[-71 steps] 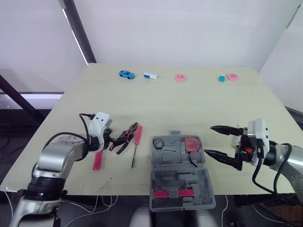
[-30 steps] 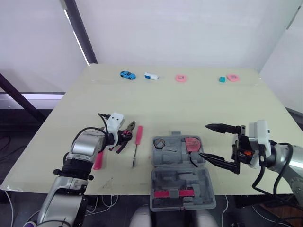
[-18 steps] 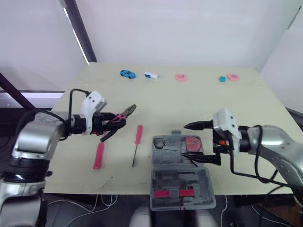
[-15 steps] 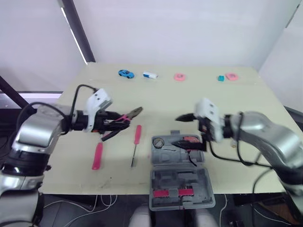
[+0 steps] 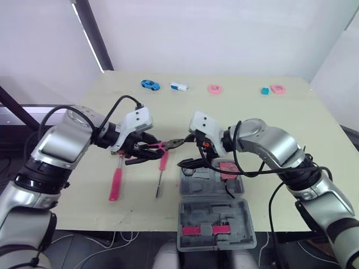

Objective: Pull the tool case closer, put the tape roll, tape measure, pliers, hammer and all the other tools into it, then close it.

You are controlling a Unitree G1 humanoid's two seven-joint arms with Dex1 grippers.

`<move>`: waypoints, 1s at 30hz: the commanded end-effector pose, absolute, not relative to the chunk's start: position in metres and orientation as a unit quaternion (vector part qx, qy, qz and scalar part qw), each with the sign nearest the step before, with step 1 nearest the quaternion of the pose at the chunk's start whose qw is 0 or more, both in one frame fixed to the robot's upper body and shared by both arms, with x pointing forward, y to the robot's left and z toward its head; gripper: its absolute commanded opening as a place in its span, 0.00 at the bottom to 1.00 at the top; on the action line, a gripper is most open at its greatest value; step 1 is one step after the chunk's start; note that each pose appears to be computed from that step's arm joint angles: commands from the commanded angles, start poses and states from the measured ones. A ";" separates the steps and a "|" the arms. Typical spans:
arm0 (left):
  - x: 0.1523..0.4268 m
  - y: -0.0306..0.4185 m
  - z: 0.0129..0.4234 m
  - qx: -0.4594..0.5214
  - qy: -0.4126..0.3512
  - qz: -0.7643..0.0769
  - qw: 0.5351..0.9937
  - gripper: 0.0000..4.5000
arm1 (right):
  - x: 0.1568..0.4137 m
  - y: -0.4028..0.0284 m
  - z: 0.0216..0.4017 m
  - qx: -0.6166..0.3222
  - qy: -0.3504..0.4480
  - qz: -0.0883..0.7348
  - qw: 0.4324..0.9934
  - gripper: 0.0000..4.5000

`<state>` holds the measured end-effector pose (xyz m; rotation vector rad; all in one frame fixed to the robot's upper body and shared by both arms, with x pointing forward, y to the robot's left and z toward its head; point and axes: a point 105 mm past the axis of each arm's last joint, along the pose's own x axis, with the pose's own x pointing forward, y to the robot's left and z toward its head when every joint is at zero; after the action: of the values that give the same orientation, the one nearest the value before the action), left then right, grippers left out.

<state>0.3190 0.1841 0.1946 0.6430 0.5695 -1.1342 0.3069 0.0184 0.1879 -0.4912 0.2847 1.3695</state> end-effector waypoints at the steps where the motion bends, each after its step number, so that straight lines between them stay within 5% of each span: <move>1: 0.307 0.166 0.203 0.314 0.231 -0.585 0.711 0.53 | 0.311 0.021 0.203 -0.239 0.099 0.611 0.748 1.00; 30: 0.299 0.161 0.195 0.334 0.229 -0.615 0.677 0.53 | 0.300 0.039 0.176 -0.257 0.131 0.647 0.706 1.00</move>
<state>0.3022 0.1673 0.1820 0.7055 0.5598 -1.3522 0.3007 0.0341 0.1634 -0.5547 0.3490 1.4282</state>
